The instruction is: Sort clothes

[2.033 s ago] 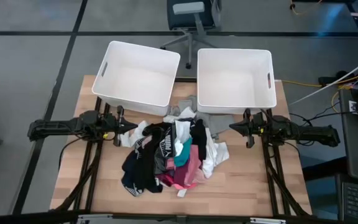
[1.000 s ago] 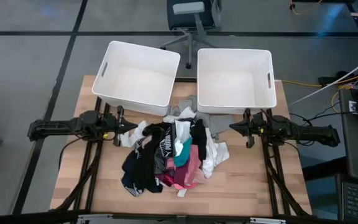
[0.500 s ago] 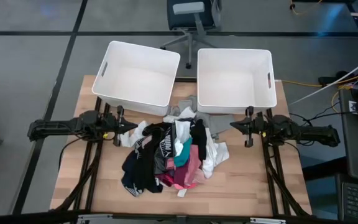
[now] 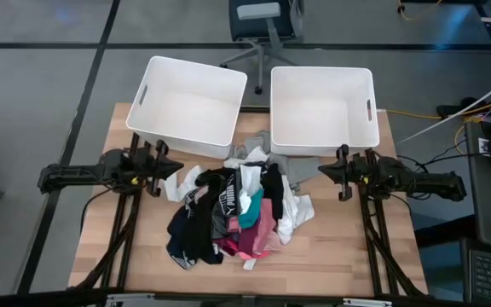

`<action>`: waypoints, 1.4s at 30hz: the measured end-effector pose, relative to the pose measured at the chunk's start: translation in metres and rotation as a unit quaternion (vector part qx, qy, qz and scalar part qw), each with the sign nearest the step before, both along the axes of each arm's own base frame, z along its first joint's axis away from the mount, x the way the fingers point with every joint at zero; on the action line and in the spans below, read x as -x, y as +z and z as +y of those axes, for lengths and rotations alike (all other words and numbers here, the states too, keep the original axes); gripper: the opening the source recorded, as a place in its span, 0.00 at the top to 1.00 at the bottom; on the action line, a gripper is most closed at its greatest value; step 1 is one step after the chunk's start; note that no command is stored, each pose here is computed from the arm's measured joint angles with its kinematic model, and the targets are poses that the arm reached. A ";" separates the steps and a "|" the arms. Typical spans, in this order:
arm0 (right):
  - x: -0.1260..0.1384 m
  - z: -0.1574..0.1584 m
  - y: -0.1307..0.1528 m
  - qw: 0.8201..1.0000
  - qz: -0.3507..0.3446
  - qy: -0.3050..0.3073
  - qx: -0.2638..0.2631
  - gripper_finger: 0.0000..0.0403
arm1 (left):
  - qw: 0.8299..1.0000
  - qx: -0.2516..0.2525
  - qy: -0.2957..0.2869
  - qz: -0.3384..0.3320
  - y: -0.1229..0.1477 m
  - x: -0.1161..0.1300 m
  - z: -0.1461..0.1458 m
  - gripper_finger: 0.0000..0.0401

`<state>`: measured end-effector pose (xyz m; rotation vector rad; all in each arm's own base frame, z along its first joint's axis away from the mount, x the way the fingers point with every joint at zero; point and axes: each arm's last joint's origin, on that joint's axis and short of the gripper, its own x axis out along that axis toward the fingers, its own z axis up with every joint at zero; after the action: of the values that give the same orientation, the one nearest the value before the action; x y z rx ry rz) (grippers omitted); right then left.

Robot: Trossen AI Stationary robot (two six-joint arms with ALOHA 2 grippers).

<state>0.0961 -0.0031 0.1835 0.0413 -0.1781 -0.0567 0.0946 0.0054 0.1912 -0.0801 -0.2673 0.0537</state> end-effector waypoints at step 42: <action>-0.122 0.090 0.099 0.862 0.496 -0.005 -0.106 0.97 | 0.967 -0.214 0.083 -0.110 0.024 0.008 -0.001 0.99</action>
<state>0.2179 0.0874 0.2824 0.2259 0.8699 -0.1013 0.0866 0.0049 0.2149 0.3701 -0.5016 0.1536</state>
